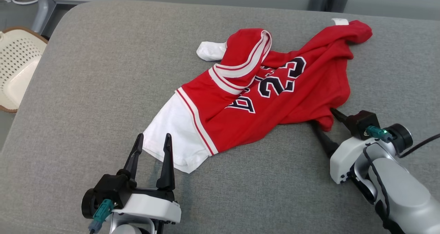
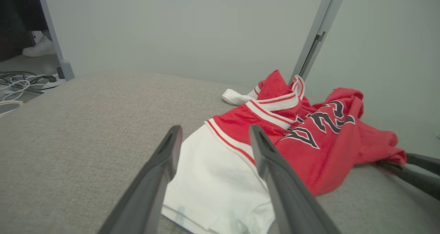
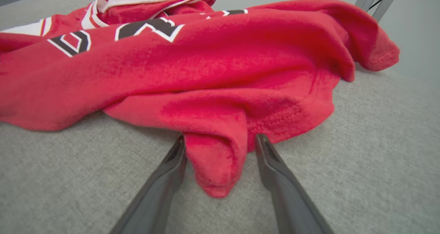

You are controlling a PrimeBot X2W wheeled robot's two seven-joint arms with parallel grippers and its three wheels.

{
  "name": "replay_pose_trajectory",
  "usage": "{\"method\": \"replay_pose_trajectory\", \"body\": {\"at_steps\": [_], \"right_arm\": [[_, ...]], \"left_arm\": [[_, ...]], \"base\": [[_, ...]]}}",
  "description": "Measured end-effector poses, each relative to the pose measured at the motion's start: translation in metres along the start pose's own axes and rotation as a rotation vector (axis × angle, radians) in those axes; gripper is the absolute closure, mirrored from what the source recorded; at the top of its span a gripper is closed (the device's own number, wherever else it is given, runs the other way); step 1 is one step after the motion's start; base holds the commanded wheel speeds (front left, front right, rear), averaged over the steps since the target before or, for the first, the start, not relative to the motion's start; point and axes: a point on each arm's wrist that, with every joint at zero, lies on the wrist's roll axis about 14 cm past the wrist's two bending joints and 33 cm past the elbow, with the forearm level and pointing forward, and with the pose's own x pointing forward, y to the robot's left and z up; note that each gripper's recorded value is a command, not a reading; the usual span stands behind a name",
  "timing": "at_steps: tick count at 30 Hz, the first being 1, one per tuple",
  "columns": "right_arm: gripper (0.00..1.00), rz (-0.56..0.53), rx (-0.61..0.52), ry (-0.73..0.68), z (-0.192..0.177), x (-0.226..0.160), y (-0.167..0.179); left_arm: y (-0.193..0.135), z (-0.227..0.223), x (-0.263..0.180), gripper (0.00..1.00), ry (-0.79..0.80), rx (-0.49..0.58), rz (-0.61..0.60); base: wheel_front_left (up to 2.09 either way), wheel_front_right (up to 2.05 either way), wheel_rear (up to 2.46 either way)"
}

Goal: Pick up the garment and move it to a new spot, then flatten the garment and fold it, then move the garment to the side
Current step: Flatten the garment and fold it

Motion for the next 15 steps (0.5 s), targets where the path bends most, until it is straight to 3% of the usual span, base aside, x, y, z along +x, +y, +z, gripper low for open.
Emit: {"method": "replay_pose_trajectory", "body": {"at_steps": [1,2,6,15], "right_arm": [[0.64,0.003,-0.01,0.003,0.0,0.002,-0.001],[1.0,0.004,-0.026,0.009,0.0,0.004,-0.003],[1.0,-0.005,-0.105,0.017,0.003,0.002,-0.016],[1.0,-0.138,-0.45,-0.022,0.044,-0.038,-0.1]], "left_arm": [[0.001,0.0,0.0,0.0,0.001,0.001,0.004],[0.003,0.0,0.0,0.0,0.001,0.002,0.009],[0.003,0.002,0.002,0.0,-0.005,0.002,0.014],[-0.019,0.0,0.01,0.0,-0.004,-0.016,-0.051]], "base": [[0.0,0.0,0.0],[0.0,0.0,0.0],[0.0,0.0,0.0],[0.0,0.0,0.0]]}}
